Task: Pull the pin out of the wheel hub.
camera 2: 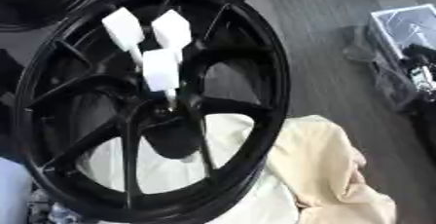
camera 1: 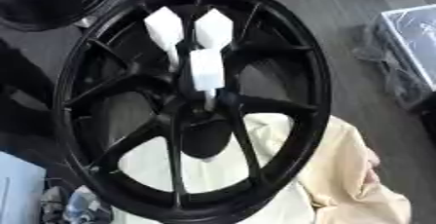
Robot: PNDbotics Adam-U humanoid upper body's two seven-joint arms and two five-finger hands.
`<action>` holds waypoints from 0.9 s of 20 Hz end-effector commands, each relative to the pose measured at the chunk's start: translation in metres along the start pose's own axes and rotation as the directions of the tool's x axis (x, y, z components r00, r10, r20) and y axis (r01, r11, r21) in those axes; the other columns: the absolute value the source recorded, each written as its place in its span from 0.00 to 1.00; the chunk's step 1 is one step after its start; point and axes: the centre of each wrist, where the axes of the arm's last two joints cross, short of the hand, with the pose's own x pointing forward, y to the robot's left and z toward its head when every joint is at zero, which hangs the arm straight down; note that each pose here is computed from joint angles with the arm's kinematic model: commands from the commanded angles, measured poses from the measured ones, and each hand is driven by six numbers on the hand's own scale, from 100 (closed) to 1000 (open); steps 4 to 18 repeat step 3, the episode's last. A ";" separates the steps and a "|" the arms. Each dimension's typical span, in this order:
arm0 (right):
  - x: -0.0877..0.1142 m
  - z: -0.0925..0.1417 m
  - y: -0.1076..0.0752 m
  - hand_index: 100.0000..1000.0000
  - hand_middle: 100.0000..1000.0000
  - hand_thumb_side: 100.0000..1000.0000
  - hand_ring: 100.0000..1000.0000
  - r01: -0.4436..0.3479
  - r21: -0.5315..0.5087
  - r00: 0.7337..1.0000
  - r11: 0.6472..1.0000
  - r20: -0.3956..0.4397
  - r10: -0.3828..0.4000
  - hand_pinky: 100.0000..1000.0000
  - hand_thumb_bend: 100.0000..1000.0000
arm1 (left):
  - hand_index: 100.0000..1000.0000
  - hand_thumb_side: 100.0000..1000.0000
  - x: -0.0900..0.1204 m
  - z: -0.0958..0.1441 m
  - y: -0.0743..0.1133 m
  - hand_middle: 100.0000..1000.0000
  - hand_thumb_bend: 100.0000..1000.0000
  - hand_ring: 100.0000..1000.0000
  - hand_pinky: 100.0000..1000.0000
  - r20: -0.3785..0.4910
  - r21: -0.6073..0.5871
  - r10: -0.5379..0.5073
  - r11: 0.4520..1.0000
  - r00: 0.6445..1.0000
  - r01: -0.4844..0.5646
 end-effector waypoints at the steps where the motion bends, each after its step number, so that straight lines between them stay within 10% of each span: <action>1: 0.009 -0.004 0.001 0.84 0.85 0.51 0.91 0.010 0.008 0.999 1.000 0.052 -0.011 1.00 0.00 | 0.77 0.77 0.025 0.005 0.007 0.73 0.11 0.71 0.64 0.127 0.094 0.084 0.991 0.988 -0.097; 18: 0.010 -0.005 0.002 0.84 0.85 0.51 0.92 0.022 0.011 0.998 1.000 0.067 -0.022 1.00 0.00 | 0.78 0.77 0.030 0.007 -0.003 0.73 0.12 0.71 0.64 0.145 0.103 0.151 0.981 0.978 -0.167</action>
